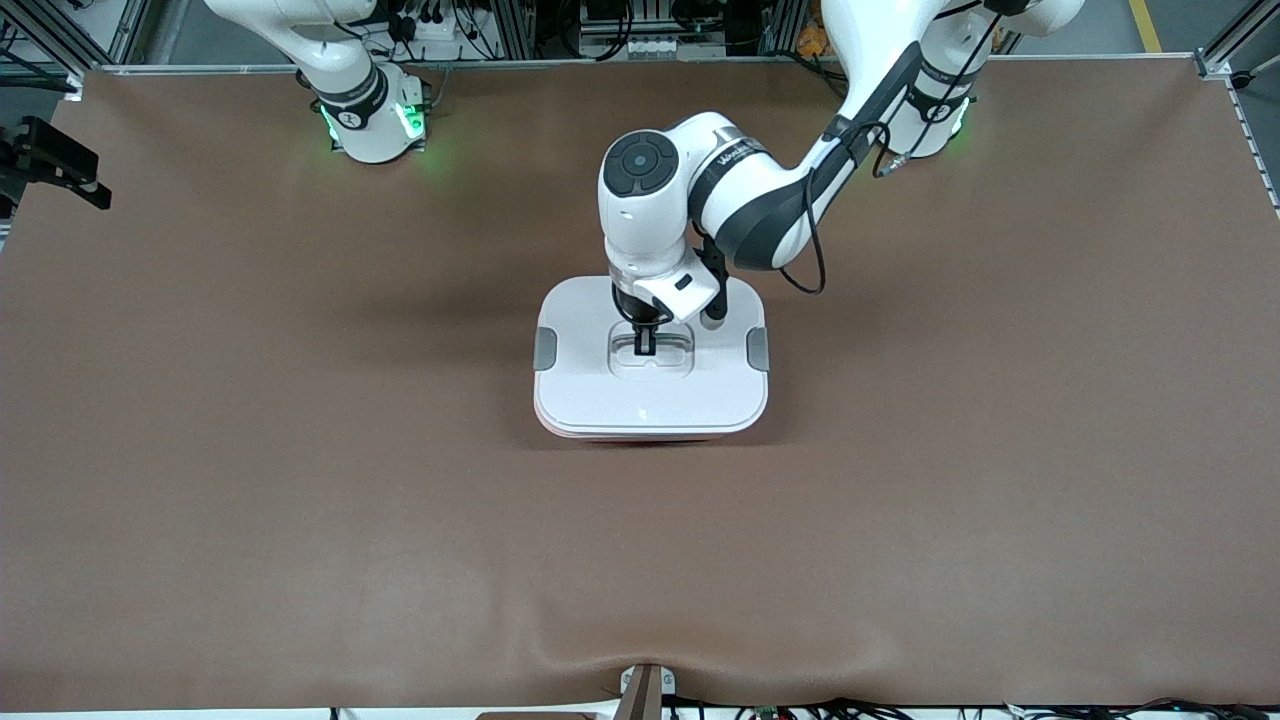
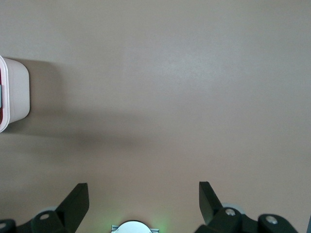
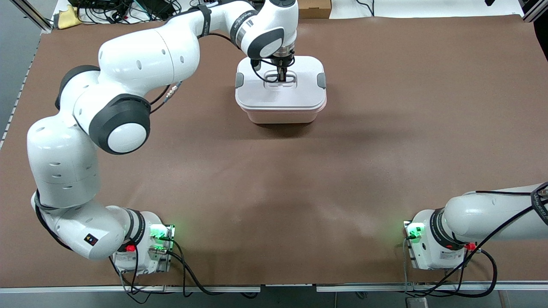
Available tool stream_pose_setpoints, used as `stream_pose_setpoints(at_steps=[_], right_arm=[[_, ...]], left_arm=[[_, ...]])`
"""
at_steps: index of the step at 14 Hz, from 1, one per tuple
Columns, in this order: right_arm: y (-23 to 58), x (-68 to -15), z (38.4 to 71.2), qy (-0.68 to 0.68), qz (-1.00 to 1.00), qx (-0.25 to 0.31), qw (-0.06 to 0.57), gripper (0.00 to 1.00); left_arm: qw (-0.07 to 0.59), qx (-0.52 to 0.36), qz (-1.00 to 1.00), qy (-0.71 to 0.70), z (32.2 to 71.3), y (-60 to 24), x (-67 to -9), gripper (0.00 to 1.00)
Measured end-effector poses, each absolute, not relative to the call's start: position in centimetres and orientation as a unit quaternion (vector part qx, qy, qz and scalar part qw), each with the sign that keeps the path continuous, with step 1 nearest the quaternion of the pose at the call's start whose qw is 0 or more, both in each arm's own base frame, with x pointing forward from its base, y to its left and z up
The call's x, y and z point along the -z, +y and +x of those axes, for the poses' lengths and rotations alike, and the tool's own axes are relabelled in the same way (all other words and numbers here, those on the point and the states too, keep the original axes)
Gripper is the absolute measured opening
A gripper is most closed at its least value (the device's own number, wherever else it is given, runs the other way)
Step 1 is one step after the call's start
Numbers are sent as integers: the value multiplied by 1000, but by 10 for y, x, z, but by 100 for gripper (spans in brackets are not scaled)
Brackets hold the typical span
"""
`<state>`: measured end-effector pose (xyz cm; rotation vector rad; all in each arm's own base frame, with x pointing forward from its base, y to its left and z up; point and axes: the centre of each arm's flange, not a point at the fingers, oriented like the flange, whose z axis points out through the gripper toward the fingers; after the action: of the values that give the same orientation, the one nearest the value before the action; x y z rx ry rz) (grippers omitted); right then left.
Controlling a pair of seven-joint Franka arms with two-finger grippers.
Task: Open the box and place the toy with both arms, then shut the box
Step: 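Lower the white lid onto the pink box with the left gripper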
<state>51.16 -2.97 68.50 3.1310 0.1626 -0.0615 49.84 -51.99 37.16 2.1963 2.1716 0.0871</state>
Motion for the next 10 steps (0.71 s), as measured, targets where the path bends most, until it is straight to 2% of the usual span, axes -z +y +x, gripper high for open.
stream_pose_setpoints(at_steps=[10], right_arm=[[-31,-684,510,45,999,27,2,100]], left_arm=[[24,-35,714,699,496,-523,-367,7]])
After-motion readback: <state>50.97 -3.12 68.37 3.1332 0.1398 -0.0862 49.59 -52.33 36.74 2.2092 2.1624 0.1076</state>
